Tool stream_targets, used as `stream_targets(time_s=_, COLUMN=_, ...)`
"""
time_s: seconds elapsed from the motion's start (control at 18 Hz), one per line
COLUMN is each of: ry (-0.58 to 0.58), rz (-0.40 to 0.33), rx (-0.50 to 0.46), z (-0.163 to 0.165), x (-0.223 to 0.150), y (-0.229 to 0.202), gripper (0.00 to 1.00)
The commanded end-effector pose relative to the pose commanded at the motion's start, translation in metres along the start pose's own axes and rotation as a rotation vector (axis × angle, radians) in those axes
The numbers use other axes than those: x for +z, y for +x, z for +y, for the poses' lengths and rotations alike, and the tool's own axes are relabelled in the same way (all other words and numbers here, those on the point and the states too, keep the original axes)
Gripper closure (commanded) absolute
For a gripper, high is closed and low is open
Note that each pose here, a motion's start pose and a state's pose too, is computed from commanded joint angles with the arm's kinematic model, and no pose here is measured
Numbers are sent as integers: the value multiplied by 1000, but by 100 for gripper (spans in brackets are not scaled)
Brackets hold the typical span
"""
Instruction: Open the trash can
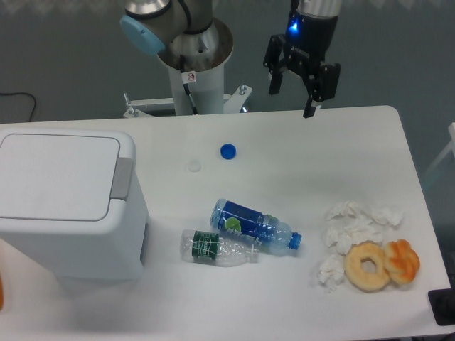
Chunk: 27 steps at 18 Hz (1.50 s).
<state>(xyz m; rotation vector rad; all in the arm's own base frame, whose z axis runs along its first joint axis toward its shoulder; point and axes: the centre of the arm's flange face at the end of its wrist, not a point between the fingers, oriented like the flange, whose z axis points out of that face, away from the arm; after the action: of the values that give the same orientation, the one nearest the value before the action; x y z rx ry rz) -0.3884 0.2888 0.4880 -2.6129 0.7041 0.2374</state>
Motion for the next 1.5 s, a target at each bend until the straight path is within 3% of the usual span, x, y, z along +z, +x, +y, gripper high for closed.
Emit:
stream_targets(time_s=0.83, ry=52, rz=-36, rx=19, z=-10, x=2, y=-6, gripper=0)
stream_targets(time_s=1.06, ry=55, rz=-35, rx=-97, z=-14, x=2, y=-5, gripper=0)
stream_targets(time_s=1.5, ry=73, rz=-31, rx=-227, z=-45, x=1, y=-5, gripper=0)
